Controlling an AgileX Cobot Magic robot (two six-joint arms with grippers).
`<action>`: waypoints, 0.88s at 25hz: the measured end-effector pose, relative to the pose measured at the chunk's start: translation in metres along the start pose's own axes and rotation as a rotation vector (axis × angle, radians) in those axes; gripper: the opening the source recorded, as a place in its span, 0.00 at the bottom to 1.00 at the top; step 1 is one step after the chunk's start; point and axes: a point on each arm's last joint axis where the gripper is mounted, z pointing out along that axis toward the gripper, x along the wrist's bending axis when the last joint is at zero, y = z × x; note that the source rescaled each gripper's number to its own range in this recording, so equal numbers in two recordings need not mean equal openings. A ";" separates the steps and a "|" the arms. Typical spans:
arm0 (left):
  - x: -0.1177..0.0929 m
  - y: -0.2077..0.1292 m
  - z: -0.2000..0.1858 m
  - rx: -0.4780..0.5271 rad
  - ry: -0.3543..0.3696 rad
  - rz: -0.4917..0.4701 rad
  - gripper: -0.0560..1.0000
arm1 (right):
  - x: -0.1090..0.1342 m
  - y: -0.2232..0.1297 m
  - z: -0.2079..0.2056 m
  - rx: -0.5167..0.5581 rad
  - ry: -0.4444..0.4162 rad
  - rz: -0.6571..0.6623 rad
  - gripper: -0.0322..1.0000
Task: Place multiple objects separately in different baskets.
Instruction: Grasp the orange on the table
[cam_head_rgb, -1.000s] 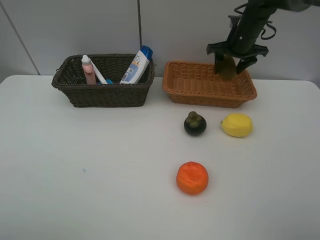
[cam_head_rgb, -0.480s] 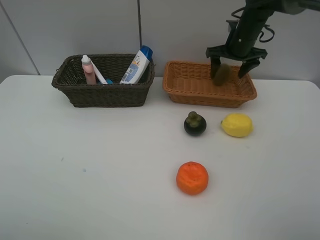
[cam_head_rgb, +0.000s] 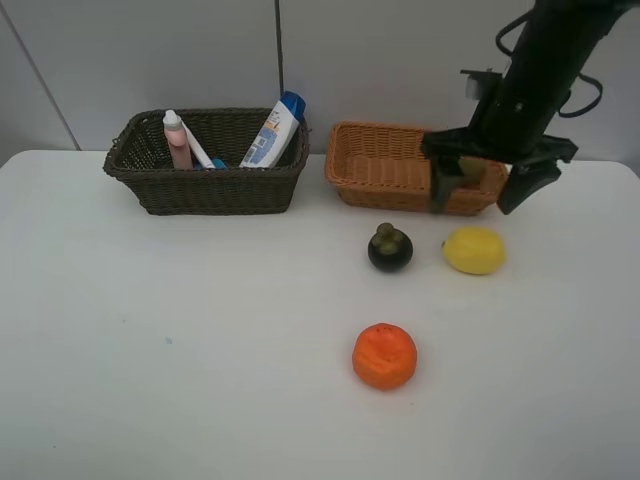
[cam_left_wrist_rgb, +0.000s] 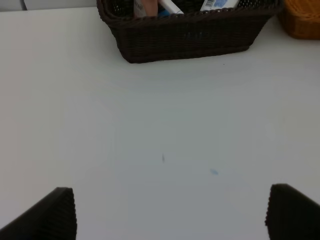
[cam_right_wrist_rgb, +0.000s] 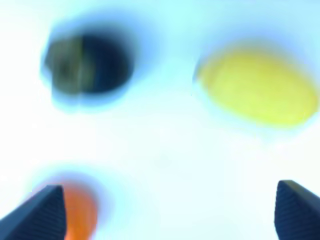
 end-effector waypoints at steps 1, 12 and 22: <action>0.000 0.000 0.000 0.000 0.000 0.000 0.99 | 0.008 -0.017 0.003 0.031 -0.002 -0.026 0.97; 0.000 0.000 0.000 0.000 0.000 0.000 0.99 | 0.090 -0.107 0.041 -0.008 0.063 -0.250 0.97; 0.000 0.000 0.000 0.000 0.000 0.000 0.99 | 0.105 -0.106 0.056 -0.084 0.076 -0.307 0.97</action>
